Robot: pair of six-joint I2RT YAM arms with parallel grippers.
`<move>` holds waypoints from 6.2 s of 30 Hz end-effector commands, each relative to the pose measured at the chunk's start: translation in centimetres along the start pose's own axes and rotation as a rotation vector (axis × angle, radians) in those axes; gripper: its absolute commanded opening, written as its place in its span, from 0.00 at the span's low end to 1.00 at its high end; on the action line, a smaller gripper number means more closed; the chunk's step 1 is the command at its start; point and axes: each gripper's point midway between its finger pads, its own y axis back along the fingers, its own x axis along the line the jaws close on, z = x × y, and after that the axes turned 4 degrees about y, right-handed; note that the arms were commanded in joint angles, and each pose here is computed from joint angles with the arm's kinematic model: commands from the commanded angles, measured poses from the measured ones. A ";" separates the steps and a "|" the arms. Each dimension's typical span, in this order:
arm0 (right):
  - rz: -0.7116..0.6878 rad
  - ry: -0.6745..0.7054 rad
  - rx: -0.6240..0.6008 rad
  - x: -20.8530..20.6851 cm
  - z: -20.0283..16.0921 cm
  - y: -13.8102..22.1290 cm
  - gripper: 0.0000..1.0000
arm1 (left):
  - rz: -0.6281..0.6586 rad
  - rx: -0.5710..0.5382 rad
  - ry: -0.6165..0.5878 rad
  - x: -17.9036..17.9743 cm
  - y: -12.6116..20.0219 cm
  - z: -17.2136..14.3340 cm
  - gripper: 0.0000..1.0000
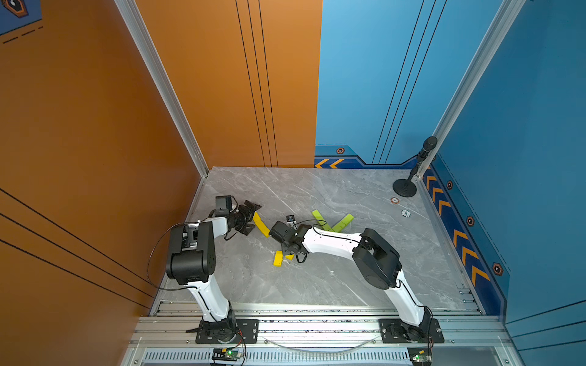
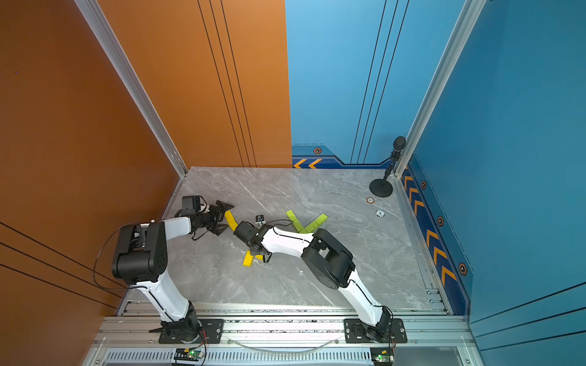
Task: Assemble the letter v with building blocks
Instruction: Move the building block to the center of the board, then adjust the building block at the center of the board.
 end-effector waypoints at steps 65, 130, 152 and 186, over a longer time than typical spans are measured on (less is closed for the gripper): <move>0.198 -0.075 0.092 4.1 6.1 -9.3 1.00 | 0.000 0.053 0.029 2.3 1.0 -2.0 0.98; 0.049 0.081 0.019 4.1 6.4 -9.8 1.00 | -0.066 0.064 0.148 1.2 1.0 -2.8 0.98; 0.075 0.006 0.017 3.2 7.9 -9.4 1.00 | -0.071 0.061 0.157 1.6 1.3 -2.2 0.98; 0.004 0.098 0.063 1.6 4.8 -7.7 1.00 | -0.062 0.068 0.168 2.4 2.9 -4.6 0.98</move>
